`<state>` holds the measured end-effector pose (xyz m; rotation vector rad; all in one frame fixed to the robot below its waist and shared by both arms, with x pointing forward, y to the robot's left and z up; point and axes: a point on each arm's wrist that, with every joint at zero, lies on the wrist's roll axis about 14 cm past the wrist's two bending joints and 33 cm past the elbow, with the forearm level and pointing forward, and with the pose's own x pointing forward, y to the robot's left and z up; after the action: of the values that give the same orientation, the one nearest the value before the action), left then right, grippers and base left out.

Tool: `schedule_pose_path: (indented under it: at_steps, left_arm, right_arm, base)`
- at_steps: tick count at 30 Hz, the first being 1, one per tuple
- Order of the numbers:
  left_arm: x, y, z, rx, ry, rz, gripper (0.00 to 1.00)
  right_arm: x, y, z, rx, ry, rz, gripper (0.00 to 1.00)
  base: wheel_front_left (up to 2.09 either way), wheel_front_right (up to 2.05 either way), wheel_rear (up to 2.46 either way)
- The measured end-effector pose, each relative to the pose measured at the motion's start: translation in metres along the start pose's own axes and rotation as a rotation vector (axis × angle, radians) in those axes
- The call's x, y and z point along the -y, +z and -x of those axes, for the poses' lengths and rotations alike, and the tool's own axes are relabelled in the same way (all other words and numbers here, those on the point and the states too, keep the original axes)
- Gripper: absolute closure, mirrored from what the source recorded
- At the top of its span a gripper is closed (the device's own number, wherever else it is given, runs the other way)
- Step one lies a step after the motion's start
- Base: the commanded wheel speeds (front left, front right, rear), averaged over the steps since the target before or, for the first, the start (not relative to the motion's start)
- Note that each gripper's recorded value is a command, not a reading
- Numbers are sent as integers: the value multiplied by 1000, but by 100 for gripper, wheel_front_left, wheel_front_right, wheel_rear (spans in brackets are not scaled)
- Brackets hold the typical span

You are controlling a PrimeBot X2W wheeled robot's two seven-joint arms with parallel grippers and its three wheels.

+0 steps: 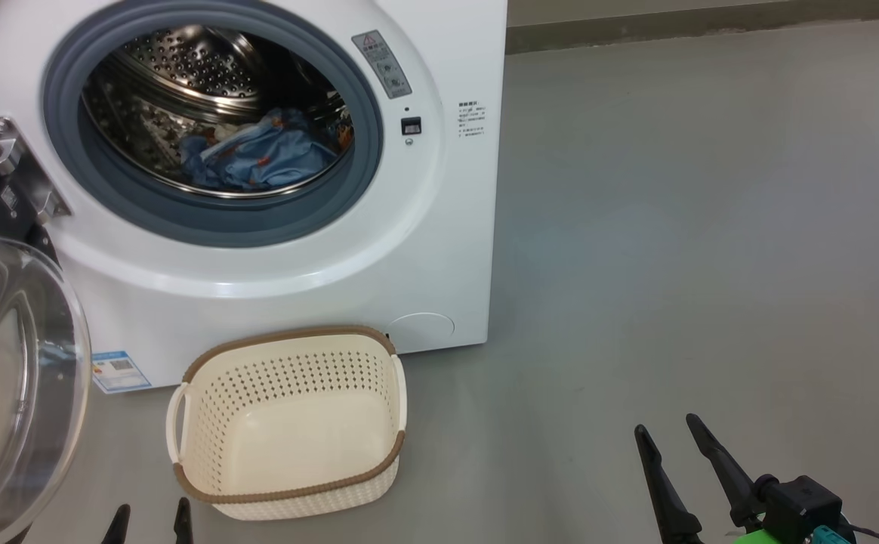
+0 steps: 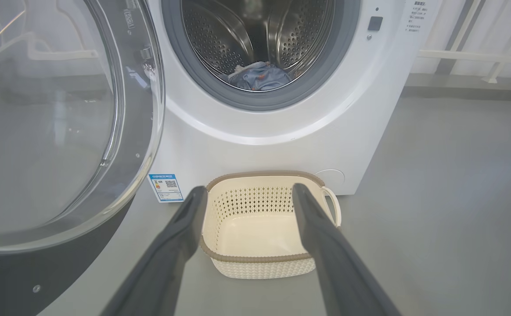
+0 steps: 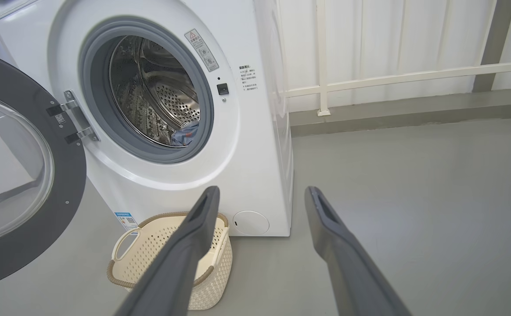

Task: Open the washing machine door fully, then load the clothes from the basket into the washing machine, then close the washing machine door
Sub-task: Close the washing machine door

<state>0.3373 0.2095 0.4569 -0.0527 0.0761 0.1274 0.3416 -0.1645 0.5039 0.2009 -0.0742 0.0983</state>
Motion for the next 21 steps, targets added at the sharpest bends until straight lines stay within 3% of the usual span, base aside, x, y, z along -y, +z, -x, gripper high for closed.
schedule_pose_path:
  at_steps: [21]
  left_arm:
    - [-7,1,5,5,22,4,0]
  right_arm:
    - [-9,-2,-7,-6,29,-3,0]
  base:
    - [-12,12,0]
